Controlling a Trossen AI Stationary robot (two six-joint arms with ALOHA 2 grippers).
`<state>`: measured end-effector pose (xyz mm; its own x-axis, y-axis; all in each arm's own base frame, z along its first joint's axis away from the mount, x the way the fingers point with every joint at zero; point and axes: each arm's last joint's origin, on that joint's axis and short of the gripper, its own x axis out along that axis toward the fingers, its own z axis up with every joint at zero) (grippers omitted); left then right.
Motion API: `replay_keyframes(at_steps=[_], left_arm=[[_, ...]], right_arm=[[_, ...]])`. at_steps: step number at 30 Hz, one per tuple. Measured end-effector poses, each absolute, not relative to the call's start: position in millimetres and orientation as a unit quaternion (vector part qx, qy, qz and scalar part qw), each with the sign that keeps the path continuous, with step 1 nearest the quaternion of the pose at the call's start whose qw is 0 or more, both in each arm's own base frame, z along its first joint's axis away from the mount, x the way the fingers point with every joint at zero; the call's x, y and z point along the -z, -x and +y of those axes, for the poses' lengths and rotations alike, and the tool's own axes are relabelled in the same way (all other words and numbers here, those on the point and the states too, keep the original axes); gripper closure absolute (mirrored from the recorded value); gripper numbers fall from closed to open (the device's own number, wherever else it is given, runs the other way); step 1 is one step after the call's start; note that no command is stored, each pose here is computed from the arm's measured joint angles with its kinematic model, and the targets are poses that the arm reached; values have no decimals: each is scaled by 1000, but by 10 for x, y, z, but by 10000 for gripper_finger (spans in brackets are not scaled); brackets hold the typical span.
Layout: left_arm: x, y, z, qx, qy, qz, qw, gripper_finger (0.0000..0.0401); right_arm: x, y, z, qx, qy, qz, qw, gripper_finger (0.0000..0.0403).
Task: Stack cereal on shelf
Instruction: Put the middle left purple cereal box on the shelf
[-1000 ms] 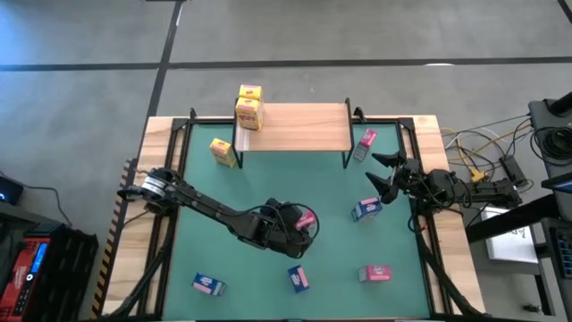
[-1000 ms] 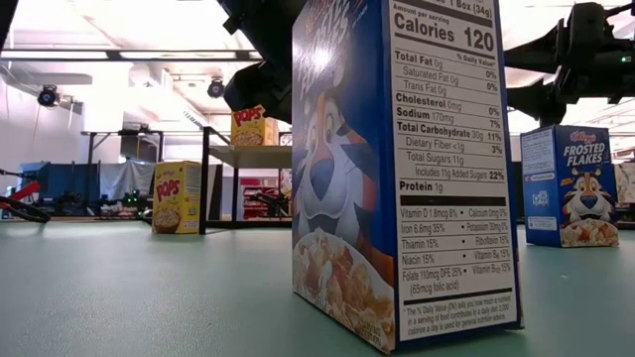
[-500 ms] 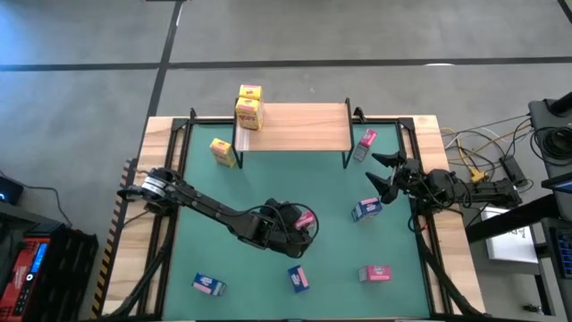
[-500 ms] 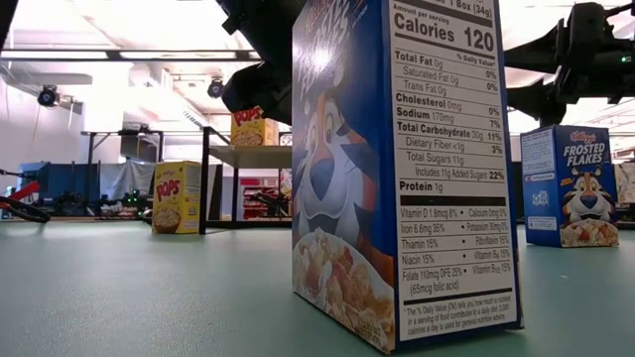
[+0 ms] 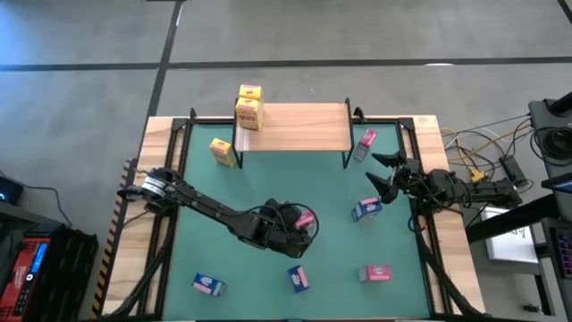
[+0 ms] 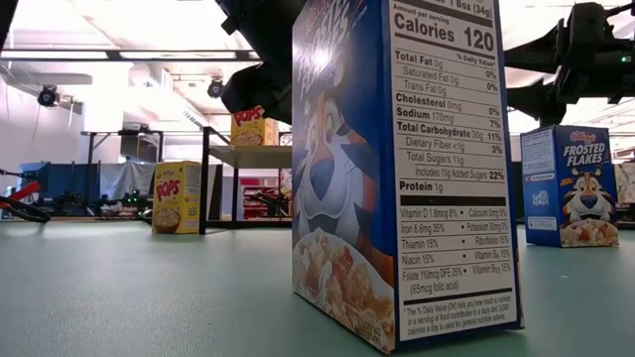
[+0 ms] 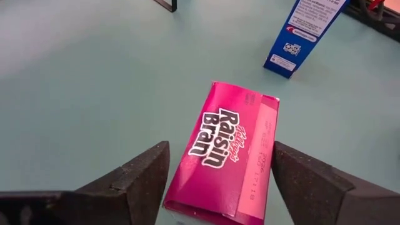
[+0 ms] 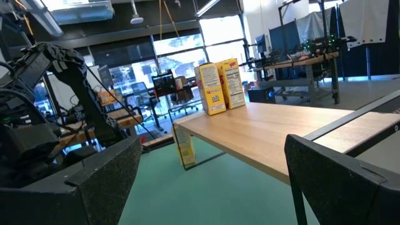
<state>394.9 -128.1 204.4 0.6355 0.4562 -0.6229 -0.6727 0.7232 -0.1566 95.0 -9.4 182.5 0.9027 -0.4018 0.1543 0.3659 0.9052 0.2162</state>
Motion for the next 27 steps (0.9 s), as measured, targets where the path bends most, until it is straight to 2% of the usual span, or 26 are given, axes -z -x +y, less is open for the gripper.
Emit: replay_keyframes(at_steps=[8,27], left_arm=[[-2041,-3945,-1280,-320,189,286,883,193],[-2121,-3975,-1295,-299,188,300,886,196]], right_arm=[[-1825,-951,-94,198,-91,-98,971,19],[-1825,-951,-94,198,-91,-98,971,19]])
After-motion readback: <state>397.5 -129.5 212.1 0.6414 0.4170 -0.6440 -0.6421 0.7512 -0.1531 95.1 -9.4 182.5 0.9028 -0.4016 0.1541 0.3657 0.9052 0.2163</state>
